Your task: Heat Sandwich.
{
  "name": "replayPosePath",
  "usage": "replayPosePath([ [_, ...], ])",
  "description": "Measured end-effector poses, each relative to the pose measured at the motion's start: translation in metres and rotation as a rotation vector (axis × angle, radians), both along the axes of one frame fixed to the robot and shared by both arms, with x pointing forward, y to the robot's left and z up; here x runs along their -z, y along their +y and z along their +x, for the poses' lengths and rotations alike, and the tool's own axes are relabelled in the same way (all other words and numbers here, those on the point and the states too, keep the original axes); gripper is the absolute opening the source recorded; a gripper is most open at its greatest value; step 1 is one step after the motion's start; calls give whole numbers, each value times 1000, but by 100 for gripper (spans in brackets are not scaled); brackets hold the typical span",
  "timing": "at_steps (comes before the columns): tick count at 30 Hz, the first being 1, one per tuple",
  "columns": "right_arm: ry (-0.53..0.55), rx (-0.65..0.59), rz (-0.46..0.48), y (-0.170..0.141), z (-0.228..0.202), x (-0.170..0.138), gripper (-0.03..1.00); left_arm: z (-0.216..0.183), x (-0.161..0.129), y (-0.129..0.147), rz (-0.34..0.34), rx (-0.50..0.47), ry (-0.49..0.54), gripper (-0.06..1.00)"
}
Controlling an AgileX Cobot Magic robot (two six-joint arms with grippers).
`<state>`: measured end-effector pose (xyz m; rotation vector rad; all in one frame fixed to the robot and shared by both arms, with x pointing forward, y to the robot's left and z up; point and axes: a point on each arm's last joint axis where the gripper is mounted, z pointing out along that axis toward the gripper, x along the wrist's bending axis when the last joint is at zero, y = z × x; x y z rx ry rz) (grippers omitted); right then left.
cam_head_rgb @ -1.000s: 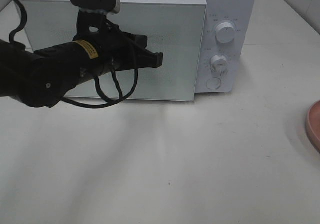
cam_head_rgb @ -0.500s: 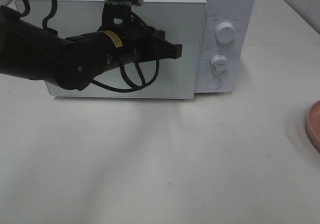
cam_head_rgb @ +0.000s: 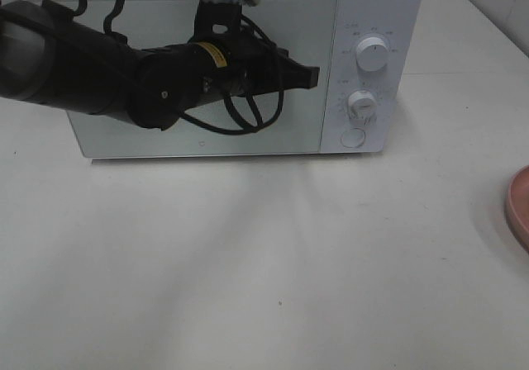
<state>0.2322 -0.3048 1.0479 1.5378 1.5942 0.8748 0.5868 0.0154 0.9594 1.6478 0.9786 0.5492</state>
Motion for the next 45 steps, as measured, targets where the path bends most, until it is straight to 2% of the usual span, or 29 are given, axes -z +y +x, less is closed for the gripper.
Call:
replayPosePath([
  [15, 0, 0, 0, 0, 0, 0, 75, 2, 1, -2, 17, 5, 4, 0],
  [27, 0, 0, 0, 0, 0, 0, 75, -6, -1, 5, 33, -6, 45, 0],
  [45, 0, 0, 1, 0, 0, 0, 75, -60, -15, 17, 91, 69, 120, 0],
])
